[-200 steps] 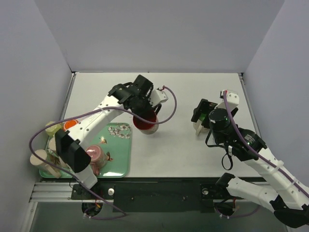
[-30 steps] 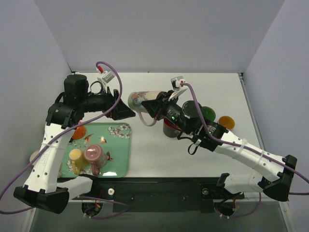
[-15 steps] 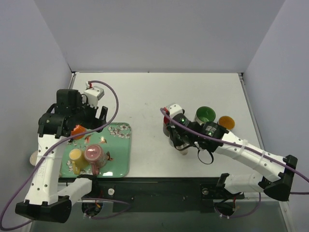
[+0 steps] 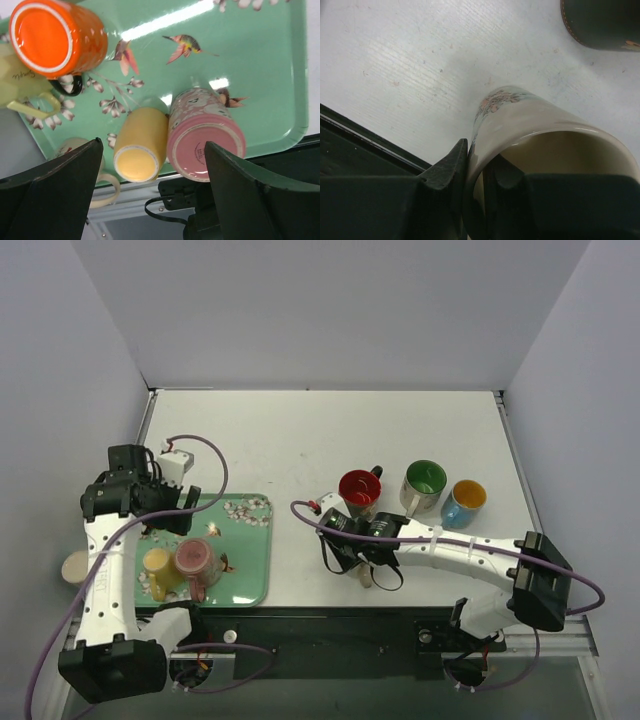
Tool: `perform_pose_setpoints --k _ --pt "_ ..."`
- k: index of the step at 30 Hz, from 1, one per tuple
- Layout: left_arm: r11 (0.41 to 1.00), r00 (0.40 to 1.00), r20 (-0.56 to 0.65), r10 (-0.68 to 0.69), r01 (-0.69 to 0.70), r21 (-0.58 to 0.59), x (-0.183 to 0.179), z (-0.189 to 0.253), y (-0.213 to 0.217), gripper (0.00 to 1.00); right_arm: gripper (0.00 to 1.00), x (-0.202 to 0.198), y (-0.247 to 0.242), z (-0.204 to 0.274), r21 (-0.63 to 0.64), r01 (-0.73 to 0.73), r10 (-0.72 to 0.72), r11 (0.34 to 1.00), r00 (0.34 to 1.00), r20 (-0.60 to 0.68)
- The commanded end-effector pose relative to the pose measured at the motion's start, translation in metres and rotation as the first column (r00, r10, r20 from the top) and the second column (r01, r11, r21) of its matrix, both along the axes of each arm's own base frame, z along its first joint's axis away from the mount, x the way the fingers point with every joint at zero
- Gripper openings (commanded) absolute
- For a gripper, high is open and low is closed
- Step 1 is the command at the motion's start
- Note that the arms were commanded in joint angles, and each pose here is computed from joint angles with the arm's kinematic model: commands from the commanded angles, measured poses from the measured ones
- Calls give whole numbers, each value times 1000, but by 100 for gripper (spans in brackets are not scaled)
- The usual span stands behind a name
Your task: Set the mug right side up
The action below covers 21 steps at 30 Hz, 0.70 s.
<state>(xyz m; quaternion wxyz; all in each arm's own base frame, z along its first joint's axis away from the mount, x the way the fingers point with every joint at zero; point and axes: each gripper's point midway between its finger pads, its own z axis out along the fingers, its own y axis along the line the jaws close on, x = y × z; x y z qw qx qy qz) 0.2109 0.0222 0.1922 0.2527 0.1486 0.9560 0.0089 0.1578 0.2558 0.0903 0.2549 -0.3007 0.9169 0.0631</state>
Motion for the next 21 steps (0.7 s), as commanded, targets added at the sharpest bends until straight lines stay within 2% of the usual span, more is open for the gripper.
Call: perform_pose_setpoints --k 1,6,8,9,11,14,15,18,19,20,21 --pt "996 1000 12 8 -9 87 -7 -2 27 94 0 19 12 1 13 26 -27 1000 996 84" --pt "990 992 -19 126 -124 70 -15 -15 58 93 0 22 13 -11 -23 27 -25 999 998 57" --pt "980 983 -7 185 -183 82 -20 -17 71 92 16 22 11 -10 -24 35 -34 999 998 58" --pt "976 980 7 198 -198 91 -20 -20 77 91 32 22 10 -9 -29 37 -35 999 998 59" --pt "955 963 64 263 -270 121 -22 -20 98 91 46 22 7 -3 -34 38 -35 999 997 75" --pt "945 955 122 269 -287 157 -10 -26 114 85 52 24 8 14 -2 27 -26 1000 994 105" --pt "945 954 150 259 -283 164 -3 -24 119 79 55 24 7 19 0 23 -23 1000 993 112" --pt "978 976 134 169 -183 102 16 -35 115 72 61 25 4 35 15 25 -26 1000 991 134" --pt "982 980 142 141 -157 108 23 -37 117 68 65 25 3 42 30 20 -24 999 989 144" --pt "984 983 126 132 -146 102 27 -43 120 66 65 25 2 48 39 19 -25 999 988 150" --pt "983 983 124 132 -146 113 31 -44 124 60 66 24 2 55 59 19 -28 998 987 158"
